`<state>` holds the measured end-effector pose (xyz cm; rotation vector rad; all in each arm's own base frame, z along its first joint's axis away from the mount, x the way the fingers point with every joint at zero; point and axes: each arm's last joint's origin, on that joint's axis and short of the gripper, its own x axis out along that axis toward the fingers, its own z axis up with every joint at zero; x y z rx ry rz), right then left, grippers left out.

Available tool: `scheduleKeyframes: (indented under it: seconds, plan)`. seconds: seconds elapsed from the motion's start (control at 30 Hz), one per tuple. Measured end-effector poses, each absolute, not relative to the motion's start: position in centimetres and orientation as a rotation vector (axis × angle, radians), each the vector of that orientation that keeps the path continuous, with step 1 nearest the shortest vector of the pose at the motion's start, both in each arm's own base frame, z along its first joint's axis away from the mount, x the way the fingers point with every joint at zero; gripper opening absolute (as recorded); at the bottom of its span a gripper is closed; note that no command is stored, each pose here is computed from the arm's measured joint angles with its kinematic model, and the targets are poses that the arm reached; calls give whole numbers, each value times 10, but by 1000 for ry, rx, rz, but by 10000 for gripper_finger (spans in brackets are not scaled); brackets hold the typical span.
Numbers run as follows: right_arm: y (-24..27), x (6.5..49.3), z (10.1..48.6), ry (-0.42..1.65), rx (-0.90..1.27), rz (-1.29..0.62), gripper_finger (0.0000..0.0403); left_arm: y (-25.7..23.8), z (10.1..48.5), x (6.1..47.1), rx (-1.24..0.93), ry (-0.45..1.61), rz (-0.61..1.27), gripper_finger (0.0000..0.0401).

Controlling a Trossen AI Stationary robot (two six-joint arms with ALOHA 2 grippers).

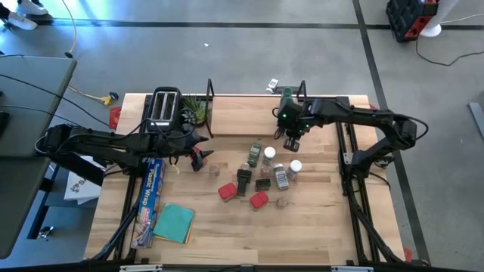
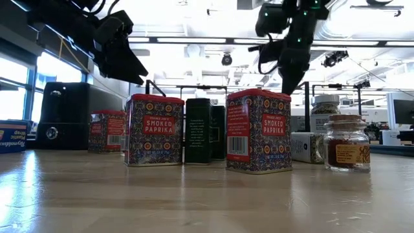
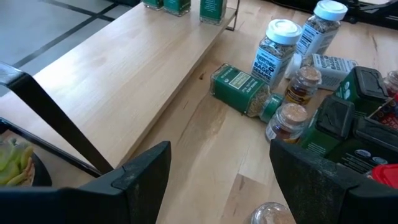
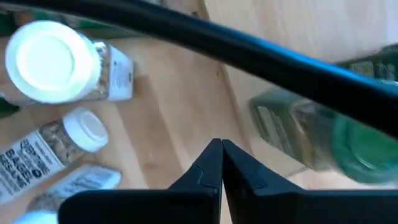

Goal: Shelf spices
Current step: Adjust the green seasoning bottle

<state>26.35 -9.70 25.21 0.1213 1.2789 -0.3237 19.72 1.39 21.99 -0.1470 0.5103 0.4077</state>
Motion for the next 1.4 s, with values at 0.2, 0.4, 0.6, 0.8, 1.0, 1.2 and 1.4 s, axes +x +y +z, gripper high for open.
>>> scheduleKeyframes:
  seconds: [0.2, 0.4, 0.6, 0.8, 1.0, 1.2, 1.4]
  plan:
    - [-102, 262, 240, 1271, 68, -411, 1, 14, 220, 198, -147, 503, 411, 268]
    - [-112, 260, 238, 1254, 46, -455, 0, 14, 221, 198, -147, 498, 413, 268]
    - [-122, 260, 240, 1221, 33, -476, 0, 14, 221, 198, -147, 498, 414, 268]
    - [-129, 258, 240, 1220, 9, -472, 0, 14, 221, 198, -146, 498, 415, 268]
    - [-128, 259, 242, 1216, -10, -437, 0, 14, 221, 198, -146, 498, 415, 268]
    - [-118, 256, 248, 1295, 35, -389, 0, 14, 221, 198, -146, 498, 415, 268]
    - [-124, 248, 246, 1342, 61, -504, 0, 14, 221, 198, -147, 499, 415, 268]
